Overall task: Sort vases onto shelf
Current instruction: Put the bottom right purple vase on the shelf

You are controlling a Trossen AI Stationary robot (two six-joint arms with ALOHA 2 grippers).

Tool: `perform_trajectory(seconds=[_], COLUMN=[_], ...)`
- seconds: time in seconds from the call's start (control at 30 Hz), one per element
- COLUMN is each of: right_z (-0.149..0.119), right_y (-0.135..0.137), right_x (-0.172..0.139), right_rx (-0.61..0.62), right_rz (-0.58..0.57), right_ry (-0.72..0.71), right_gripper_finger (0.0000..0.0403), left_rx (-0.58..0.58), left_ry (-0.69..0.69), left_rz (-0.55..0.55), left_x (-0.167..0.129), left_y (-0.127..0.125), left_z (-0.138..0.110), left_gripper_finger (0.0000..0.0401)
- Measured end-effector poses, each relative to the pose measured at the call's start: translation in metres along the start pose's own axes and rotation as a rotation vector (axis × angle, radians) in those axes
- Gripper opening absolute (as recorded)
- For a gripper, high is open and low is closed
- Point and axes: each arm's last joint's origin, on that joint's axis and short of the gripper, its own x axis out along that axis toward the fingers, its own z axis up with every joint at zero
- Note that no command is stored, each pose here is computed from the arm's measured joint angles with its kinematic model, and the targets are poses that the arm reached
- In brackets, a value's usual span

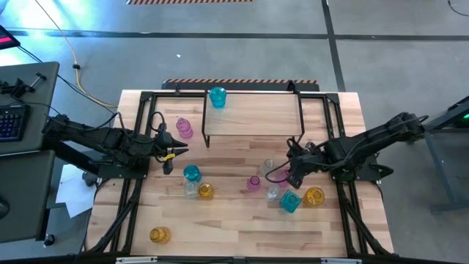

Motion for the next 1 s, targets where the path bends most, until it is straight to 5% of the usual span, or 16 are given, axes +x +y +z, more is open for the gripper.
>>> perform_trajectory(seconds=[0.23, 0.6, 1.0], right_z=[0.0004, 0.0005, 0.0024], right_y=[0.0000, -0.0002, 0.0020], right_x=[0.0008, 0.0008, -0.0005], right_rx=[0.006, 0.004, 0.019], right_rz=[-0.016, -0.021, 0.002], right_ry=[-0.013, -0.018, -0.023], right_gripper_finger=[0.0166, 0.0013, 0.0005], left_rx=[0.000, 0.000, 0.000], left_ry=[0.000, 0.001, 0.001], left_rz=[0.000, -0.002, -0.005], left_x=[0.0000, 0.0000, -0.0001], left_y=[0.0000, -0.0001, -0.0001], left_z=[0.0000, 0.0000, 0.0000], left_gripper_finger=[0.0072, 0.0072, 0.0072])
